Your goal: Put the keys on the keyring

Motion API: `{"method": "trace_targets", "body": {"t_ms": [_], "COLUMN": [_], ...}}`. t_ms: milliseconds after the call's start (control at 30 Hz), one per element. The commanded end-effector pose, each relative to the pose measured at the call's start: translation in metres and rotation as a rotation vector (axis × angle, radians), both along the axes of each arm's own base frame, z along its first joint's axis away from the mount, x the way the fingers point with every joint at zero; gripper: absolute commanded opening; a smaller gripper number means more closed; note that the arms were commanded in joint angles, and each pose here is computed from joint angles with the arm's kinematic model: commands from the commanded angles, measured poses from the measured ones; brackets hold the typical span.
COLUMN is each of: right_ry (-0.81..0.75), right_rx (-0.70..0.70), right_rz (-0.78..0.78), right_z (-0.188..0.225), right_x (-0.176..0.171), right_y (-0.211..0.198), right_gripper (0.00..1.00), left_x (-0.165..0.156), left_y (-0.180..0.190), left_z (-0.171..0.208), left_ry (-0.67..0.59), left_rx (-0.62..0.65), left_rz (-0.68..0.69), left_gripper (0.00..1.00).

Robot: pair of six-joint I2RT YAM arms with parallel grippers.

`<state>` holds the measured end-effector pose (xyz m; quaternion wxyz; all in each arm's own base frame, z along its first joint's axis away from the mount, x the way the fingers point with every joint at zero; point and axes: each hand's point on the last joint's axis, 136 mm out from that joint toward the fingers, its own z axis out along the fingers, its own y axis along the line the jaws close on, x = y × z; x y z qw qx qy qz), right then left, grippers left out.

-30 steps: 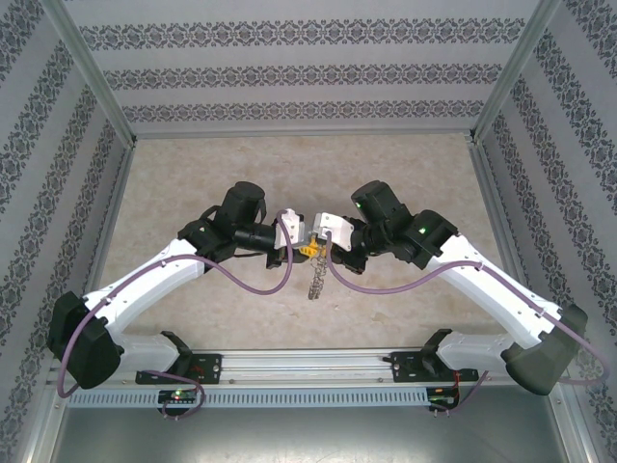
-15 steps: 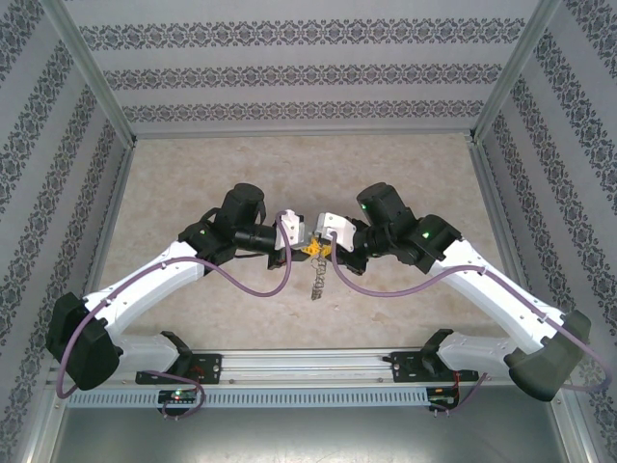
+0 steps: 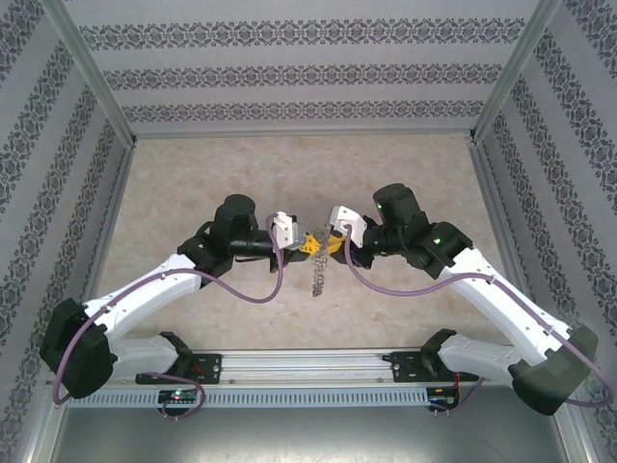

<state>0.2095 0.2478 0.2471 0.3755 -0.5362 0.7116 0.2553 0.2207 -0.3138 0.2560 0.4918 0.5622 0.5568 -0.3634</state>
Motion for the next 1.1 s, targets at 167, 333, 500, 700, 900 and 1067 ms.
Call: {"method": "trace_targets", "body": {"t_ms": [167,333,500,700,900,1067], "right_ry": [0.102,0.155,0.187,0.102,-0.051,-0.098], "right_rx": [0.114,0.143,0.163,0.156,0.112,0.097], "right_rz": [0.014,0.043,0.032,-0.029,-0.029,0.019], "right_z": [0.000,-0.003,-0.007,0.004,0.020,0.020], "right_x": [0.001,0.000,0.002,0.009,0.011,0.009], "right_y": [0.012,0.014,0.012,0.003,-0.005,0.002], "right_gripper": [0.24,0.07,0.00,0.22,0.30,0.29], "left_x": [-0.005,-0.004,-0.002,0.002,-0.001,-0.003], "left_y": [-0.005,-0.005,-0.005,-0.005,-0.005,-0.006], "left_z": [0.037,0.043,0.045,0.043,0.033,0.032], "left_ry": [-0.042,-0.039,-0.046,-0.039,-0.022,-0.020], "left_rx": [-0.156,-0.194,-0.215,-0.222,-0.187,-0.177], "left_rz": [-0.010,-0.002,0.013,0.029,0.011,0.001], "left_gripper": [0.00,0.00,0.00,0.00,0.00,0.00]}}
